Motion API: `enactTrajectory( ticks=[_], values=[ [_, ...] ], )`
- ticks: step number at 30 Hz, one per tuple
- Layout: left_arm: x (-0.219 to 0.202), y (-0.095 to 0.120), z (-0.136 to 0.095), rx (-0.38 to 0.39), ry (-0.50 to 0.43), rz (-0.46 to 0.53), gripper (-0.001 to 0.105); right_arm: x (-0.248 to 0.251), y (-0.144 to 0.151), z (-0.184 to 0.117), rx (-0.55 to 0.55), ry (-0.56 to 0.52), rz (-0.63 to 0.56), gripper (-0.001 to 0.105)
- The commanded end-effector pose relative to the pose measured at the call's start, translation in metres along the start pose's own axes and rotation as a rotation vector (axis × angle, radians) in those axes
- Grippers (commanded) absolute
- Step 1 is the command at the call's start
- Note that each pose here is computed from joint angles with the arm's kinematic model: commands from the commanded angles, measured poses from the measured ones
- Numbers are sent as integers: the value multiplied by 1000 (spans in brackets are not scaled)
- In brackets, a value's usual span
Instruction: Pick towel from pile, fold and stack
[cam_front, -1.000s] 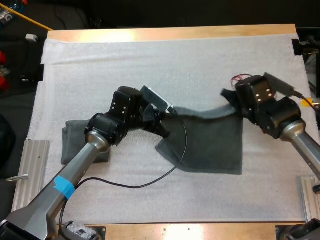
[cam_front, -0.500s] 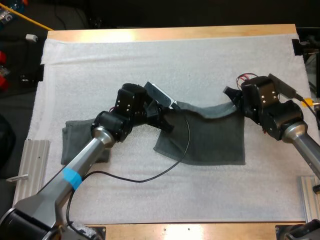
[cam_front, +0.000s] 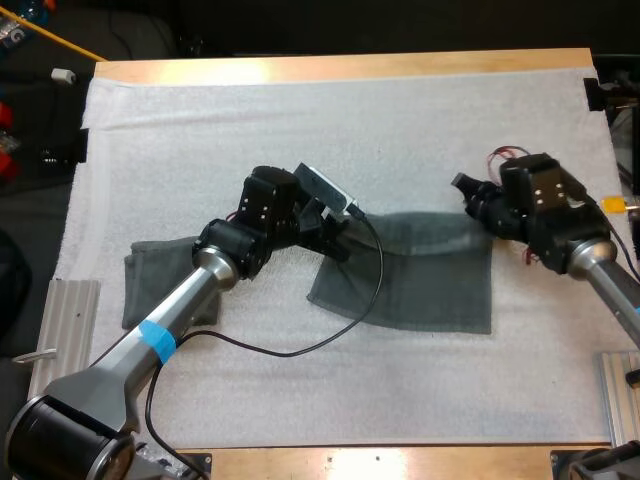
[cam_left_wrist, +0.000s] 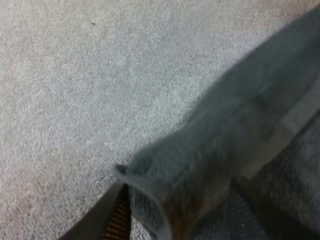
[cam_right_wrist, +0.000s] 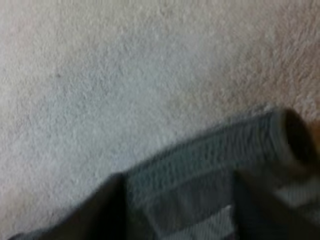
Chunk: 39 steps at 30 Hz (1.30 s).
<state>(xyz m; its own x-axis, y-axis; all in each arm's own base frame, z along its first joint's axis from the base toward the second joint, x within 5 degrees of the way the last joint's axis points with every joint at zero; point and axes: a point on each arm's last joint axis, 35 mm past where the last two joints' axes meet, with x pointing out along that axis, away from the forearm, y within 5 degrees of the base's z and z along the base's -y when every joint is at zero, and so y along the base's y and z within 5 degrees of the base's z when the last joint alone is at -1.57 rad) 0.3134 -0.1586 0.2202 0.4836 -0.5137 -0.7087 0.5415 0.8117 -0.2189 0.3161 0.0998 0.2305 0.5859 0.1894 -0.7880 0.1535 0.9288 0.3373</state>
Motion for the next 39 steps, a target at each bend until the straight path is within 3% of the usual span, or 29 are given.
enactTrajectory(
  ticks=[1, 7, 16, 28, 32, 39],
  values=[
    [-2, -1, 1, -1, -2, -6, 46, -5, 2, 3, -21, -16, 30, 63],
    [-22, -6, 0, -5, 28, -4, 46, -23, 7, 4, -181, -38, 61, 63],
    [-97, -26, 1, 15, 9, -5, 46, -70, 17, -12, -386, 20, 153, 62],
    [-197, -51, -32, 16, 14, -8, 46, -116, 39, -54, -560, 171, 203, 2],
    [-219, -58, -45, 10, 17, -59, 46, -117, 47, -63, -599, 193, 225, 0],
    [-228, -60, -55, -27, 56, -64, 46, -99, 57, -60, -595, 261, 195, 0]
  ],
)
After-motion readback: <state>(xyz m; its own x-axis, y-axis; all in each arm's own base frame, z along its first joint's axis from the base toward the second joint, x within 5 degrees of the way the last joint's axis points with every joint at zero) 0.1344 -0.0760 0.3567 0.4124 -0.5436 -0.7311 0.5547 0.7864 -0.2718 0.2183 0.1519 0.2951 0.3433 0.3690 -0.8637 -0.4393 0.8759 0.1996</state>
